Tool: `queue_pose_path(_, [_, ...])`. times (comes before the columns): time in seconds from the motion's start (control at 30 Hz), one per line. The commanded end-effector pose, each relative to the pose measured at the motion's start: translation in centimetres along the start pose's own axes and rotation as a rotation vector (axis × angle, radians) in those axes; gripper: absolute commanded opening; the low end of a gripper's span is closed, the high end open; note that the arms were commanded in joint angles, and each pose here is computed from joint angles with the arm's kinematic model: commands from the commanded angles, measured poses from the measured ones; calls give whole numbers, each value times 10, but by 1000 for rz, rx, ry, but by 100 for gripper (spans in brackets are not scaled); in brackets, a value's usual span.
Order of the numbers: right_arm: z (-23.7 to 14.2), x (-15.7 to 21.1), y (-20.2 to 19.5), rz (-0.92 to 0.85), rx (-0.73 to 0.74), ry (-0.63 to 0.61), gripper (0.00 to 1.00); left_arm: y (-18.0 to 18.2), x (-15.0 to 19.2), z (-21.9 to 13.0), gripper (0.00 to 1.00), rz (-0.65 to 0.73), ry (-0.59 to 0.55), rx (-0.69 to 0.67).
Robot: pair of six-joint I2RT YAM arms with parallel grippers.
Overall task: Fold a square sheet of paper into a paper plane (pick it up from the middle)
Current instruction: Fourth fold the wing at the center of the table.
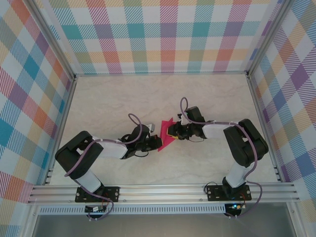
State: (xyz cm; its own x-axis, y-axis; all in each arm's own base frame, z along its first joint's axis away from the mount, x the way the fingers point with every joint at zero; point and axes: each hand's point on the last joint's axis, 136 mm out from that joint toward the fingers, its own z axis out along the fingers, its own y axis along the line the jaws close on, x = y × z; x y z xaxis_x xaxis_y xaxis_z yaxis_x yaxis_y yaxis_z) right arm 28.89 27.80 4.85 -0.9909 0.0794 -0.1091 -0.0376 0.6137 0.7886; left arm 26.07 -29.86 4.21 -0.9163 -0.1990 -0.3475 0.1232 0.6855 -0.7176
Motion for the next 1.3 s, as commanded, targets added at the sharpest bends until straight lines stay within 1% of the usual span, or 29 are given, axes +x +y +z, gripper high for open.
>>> queue_pose_path(0.0, [5, -8, 10, -49, -48, 8, 31, 3, -7, -2, 1, -61, -14, 24])
queue_pose_path(0.2, [11, -9, 5, -18, -30, 27, 36, 11, -8, 2, 1, -106, -6, 15])
queue_pose_path(0.37, [14, -10, 1, 2, -18, 32, 43, 16, -7, 4, 1, -134, 2, 10])
queue_pose_path(0.53, [14, -11, -3, 18, 10, 31, 44, 19, -8, 6, 1, -159, 10, 13])
queue_pose_path(0.63, [15, -11, -6, 30, 30, 33, 46, 16, -9, 7, 1, -171, 12, 40])
queue_pose_path(0.8, [5, -14, 9, 12, 12, 19, 46, 8, -8, 7, 1, -172, 35, 77])
queue_pose_path(0.9, [-2, -19, 19, -14, 4, 0, 45, 6, -7, 6, 1, -175, 40, 84])
queue_pose_path(1.03, [-2, -21, 23, -55, -12, -2, 40, 5, -7, 7, 1, -202, 45, 91])
queue_pose_path(1.13, [4, -21, 18, -54, -16, 4, 34, 5, -7, 7, 1, -230, 44, 94])
queue_pose_path(1.27, [12, -20, 11, -38, -16, 17, 32, 7, -7, 7, 0, -258, 40, 90])
